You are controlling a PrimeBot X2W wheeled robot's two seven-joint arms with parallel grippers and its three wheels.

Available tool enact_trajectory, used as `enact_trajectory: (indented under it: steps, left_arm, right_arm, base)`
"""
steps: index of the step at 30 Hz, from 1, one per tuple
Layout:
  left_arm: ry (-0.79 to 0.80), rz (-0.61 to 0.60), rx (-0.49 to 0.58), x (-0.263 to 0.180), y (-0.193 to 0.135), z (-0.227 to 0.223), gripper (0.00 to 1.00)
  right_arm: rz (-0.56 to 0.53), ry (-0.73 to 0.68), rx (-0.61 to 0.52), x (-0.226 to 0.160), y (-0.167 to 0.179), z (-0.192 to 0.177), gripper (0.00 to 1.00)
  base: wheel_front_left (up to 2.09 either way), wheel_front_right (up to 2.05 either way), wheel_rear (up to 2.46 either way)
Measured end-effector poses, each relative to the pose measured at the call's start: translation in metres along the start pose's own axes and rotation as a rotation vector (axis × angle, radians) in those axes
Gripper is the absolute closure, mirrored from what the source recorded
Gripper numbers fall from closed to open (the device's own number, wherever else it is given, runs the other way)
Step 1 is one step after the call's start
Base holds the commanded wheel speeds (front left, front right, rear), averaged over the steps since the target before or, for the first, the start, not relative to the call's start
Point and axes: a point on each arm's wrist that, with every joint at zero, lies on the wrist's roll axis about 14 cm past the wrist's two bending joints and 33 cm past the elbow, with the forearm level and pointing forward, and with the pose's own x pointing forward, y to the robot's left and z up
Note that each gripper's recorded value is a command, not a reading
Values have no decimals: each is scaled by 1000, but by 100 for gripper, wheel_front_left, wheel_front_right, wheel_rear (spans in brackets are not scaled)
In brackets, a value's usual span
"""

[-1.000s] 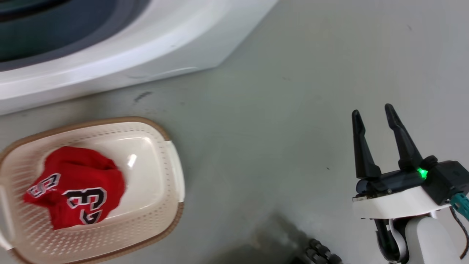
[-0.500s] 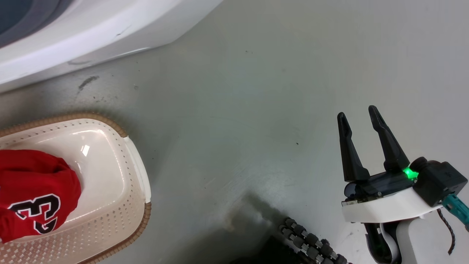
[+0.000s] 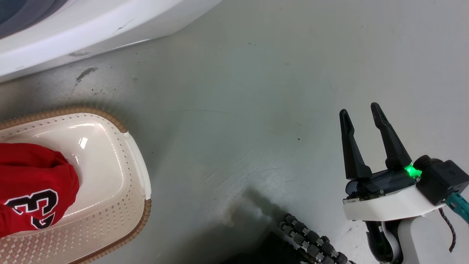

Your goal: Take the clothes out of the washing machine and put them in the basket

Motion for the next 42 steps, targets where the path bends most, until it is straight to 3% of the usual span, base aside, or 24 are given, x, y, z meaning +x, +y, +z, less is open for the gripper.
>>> enact_trajectory:
  steps: [6, 11, 19, 32, 38, 42]
  left_arm:
    - [-104, 29, 24, -5, 4, 14, 100]
    - [-334, 59, 57, -36, 2, 50, 100]
    - [-605, 78, 83, -86, -8, 70, 100]
    - [-1008, 103, 11, -182, -27, 44, 100]
    - [-1082, 118, -14, -223, -39, 20, 100]
    - [-1204, 131, -17, -272, -49, 20, 100]
  right_arm:
    - [10, -23, 2, 3, 2, 7, 0]
    - [16, -71, -3, 6, 2, 22, 0]
    - [38, -165, -20, 8, 6, 51, 0]
    - [106, -310, -25, -7, 26, 98, 0]
    - [144, -361, -27, -22, 38, 113, 0]
    - [173, -387, -28, -32, 46, 121, 0]
  base:
    - [0, 0, 0]
    - [0, 0, 0]
    - [0, 0, 0]
    - [0, 0, 0]
    - [0, 0, 0]
    - [0, 0, 0]
